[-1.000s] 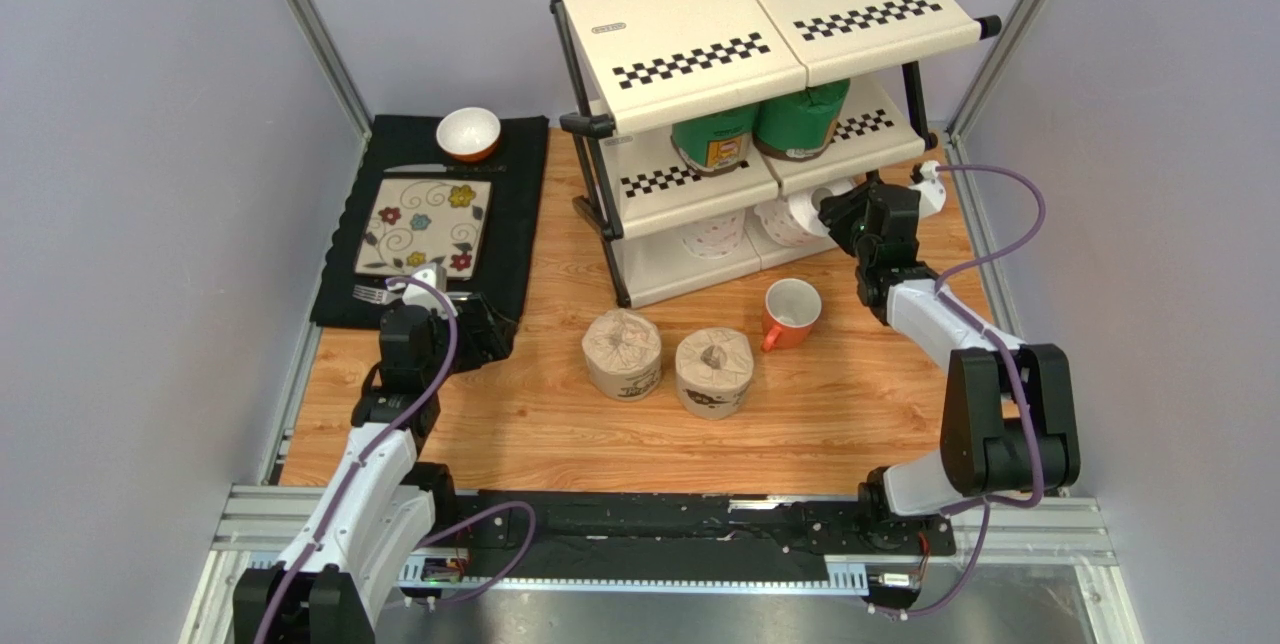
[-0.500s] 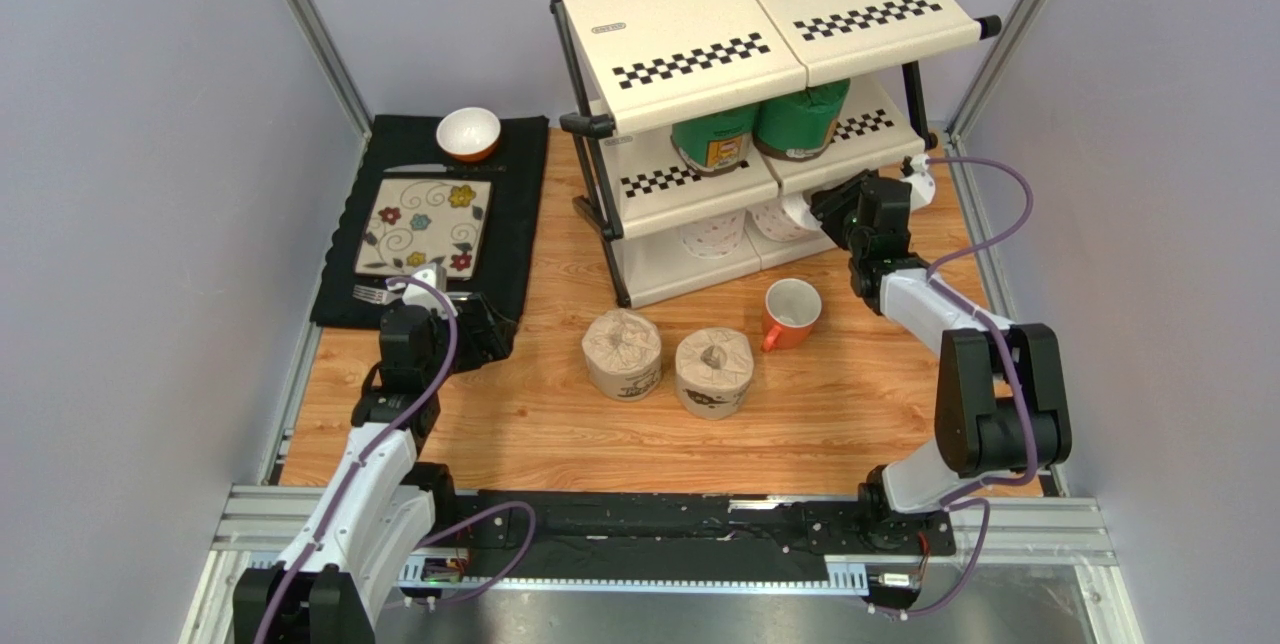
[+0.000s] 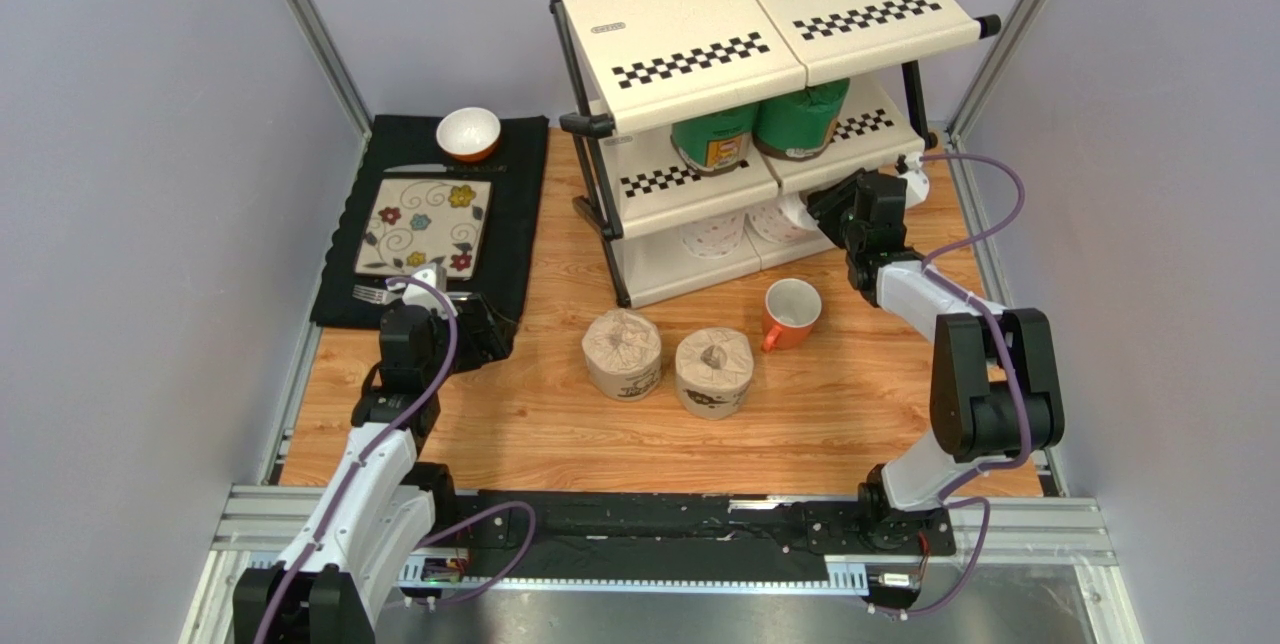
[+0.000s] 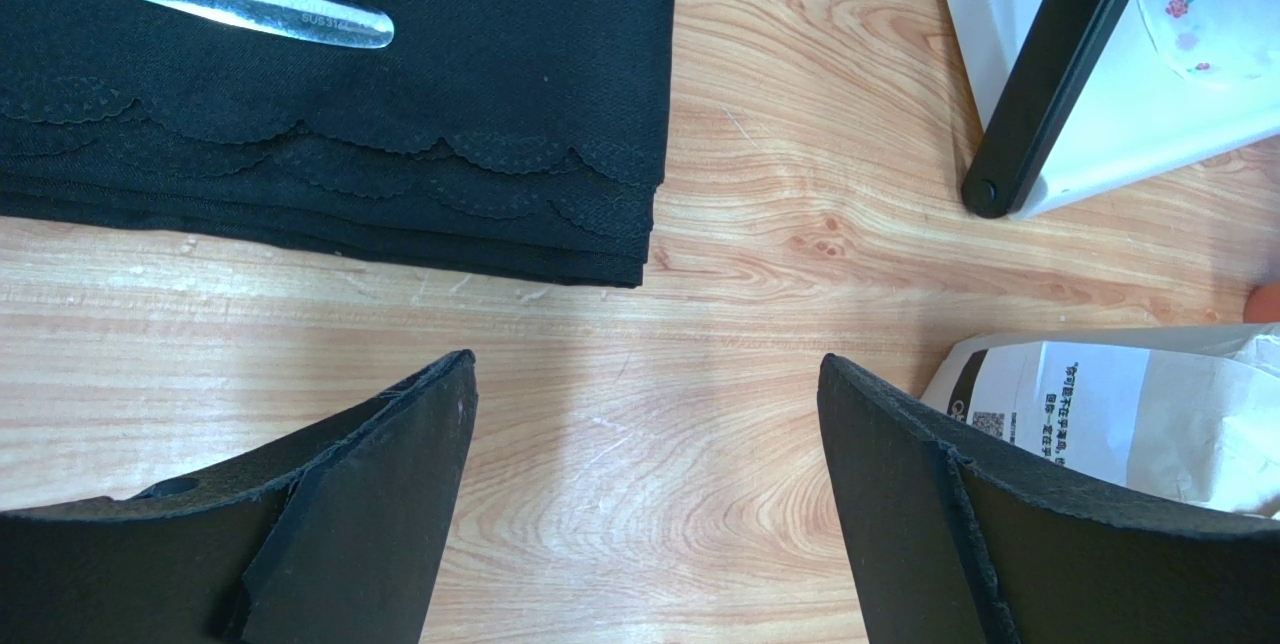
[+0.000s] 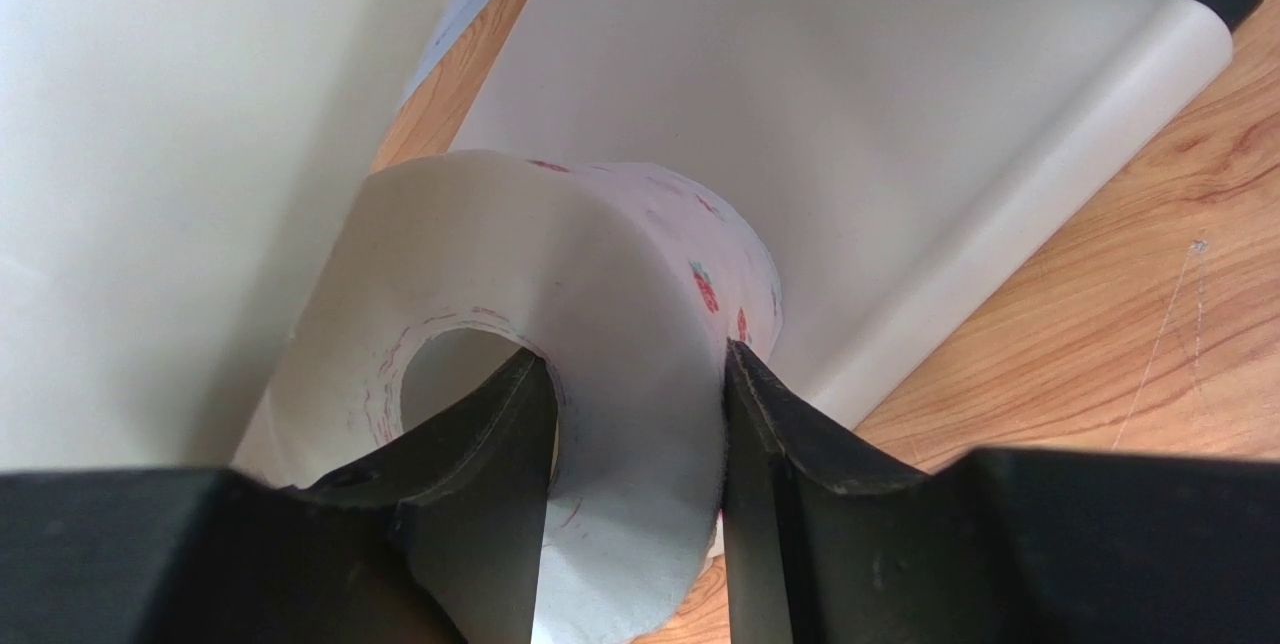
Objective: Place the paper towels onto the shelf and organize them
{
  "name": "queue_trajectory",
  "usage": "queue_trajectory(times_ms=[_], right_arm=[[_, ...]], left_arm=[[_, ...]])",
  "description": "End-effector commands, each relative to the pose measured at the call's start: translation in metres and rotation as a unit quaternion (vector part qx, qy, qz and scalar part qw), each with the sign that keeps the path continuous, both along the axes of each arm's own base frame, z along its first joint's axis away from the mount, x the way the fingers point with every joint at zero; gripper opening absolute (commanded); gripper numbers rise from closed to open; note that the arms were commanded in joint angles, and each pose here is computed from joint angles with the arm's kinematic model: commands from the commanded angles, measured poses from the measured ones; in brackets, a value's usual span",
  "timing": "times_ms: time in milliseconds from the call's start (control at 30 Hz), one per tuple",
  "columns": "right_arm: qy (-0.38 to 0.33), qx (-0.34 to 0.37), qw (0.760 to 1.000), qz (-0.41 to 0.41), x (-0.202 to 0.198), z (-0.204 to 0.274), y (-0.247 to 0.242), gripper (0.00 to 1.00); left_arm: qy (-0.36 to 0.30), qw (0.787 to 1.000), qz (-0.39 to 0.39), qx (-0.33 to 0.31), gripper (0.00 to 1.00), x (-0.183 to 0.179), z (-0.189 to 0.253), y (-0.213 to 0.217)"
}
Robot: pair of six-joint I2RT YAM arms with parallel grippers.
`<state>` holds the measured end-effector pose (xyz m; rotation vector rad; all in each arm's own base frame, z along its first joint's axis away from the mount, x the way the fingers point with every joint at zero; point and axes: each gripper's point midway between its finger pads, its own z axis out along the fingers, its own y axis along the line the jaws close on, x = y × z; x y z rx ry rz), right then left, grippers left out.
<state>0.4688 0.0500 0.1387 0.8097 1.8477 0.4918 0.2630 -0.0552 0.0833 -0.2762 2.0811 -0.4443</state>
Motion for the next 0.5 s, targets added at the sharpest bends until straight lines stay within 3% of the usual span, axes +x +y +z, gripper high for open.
queue_trajectory(times_ms=[0, 133, 467], right_arm=[[-0.052, 0.002, 0.999, 0.010, 0.0152, 0.0384, 0.0069, 0.35], [-0.047, -0.002, 0.999, 0.011, 0.0148, 0.0364, 0.0062, 0.38], [-0.057, 0.006, 0.998, 0.027, 0.0125, 0.0395, 0.0128, 0.56]], left_arm=[[-0.012, 1.000, 0.003, -0.007, 0.92, 0.0033, 0.0040, -0.0004], [-0.012, 1.000, 0.003, -0.007, 0.92, 0.0033, 0.0040, -0.0004], [-0.010, 1.000, 0.002, -0.007, 0.92, 0.0029, 0.0030, -0.0007]])
